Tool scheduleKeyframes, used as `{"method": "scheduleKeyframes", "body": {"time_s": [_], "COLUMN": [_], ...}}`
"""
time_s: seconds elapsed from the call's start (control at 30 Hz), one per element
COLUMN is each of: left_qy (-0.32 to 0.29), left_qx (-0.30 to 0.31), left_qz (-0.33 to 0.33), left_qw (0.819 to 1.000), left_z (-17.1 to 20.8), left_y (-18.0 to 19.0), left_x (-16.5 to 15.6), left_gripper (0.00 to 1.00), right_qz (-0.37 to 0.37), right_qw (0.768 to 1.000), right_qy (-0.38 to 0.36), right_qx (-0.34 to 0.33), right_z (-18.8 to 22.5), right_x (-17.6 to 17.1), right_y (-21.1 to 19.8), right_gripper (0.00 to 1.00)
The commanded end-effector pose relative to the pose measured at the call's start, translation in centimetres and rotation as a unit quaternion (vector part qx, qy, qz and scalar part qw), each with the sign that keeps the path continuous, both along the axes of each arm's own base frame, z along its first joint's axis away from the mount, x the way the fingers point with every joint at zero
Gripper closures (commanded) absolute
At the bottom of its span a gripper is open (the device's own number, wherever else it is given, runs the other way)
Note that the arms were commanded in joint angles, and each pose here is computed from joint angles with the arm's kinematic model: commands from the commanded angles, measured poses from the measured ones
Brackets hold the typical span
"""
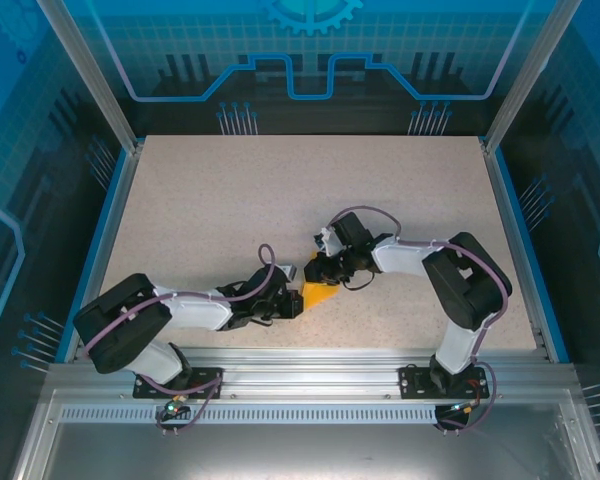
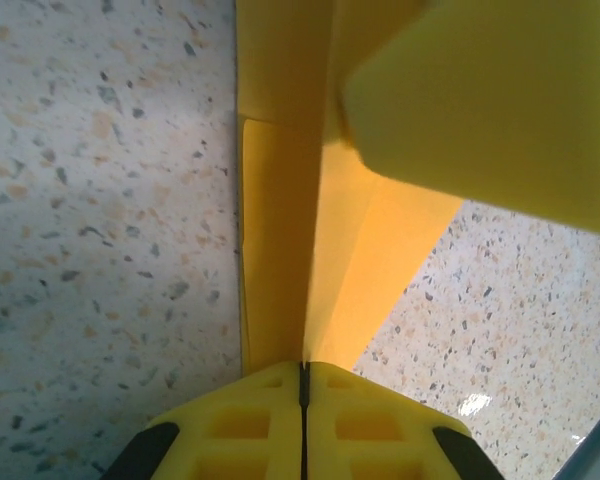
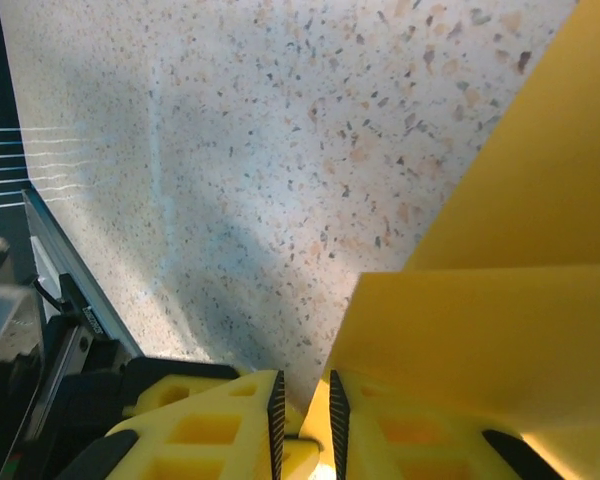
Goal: Fold a paper plane with a square sheet of paper (pick it up from the middle)
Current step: Fourth fold the wing at the center of the table.
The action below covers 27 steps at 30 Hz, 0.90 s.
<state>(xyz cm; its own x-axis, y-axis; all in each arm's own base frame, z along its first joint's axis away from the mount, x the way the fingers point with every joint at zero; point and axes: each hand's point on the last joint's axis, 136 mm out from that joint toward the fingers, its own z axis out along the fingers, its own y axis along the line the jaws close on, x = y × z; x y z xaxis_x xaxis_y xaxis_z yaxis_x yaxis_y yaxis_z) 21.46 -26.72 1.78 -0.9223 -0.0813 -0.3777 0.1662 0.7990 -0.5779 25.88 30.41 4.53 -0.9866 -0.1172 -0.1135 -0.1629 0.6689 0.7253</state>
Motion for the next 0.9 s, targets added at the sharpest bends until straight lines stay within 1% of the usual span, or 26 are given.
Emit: {"method": "scheduleKeyframes", "body": {"time_s": [0.0,0.03,0.1,0.27,0.4,0.47,0.57,0.6,0.67,0.73,0.87], "left_qy": [0.019,0.02,0.023,0.033,0.037,0.036,0.033,0.032,0.028,0.027,0.024], "left_qx": [-0.029,-0.033,-0.038,-0.05,-0.053,-0.052,-0.046,-0.043,-0.038,-0.029,-0.02], "left_qz": [0.005,0.005,0.004,0.002,0.003,0.004,0.003,0.004,0.002,0.001,-0.007], "left_qw": [0.999,0.999,0.999,0.998,0.998,0.998,0.998,0.999,0.999,0.999,0.999], "left_z": [-0.2,-0.1,-0.1,-0.4,-0.5,-0.5,-0.4,-0.3,-0.2,-0.2,0.0], "left_y": [0.1,0.1,-0.1,-0.4,-0.6,-0.5,-0.4,-0.3,-0.1,0.2,0.4], "left_x": [0.0,-0.1,-0.1,-0.1,-0.1,-0.1,0.0,0.0,-0.1,-0.2,-0.4], "left_gripper": [0.93,0.93,0.93,0.93,0.93,0.92,0.86,0.82,0.79,0.73,0.69], "right_qz": [0.004,0.004,0.001,0.006,0.01,0.007,0.002,0.001,-0.002,-0.004,-0.006], "right_qw": [1.0,1.0,1.0,1.0,1.0,1.0,1.0,1.0,1.0,1.0,1.0], "right_qy": [-0.012,-0.017,-0.008,0.0,0.008,0.0,0.002,0.003,0.004,0.005,0.006], "right_qx": [0.006,0.009,0.006,0.016,0.011,0.011,-0.001,-0.003,-0.005,-0.005,-0.006], "right_z": [1.5,1.8,1.3,1.0,0.1,0.4,-0.2,-0.4,-0.5,-0.6,-0.5], "right_x": [-0.6,-0.5,-1.2,-1.4,-1.3,-0.3,0.2,0.3,0.5,0.7,0.8], "right_y": [-0.6,-0.6,-1.0,-0.3,0.3,0.8,0.7,0.7,0.6,0.4,0.2], "right_gripper": [0.76,0.76,0.75,0.74,0.74,0.75,0.76,0.76,0.76,0.77,0.77]}}
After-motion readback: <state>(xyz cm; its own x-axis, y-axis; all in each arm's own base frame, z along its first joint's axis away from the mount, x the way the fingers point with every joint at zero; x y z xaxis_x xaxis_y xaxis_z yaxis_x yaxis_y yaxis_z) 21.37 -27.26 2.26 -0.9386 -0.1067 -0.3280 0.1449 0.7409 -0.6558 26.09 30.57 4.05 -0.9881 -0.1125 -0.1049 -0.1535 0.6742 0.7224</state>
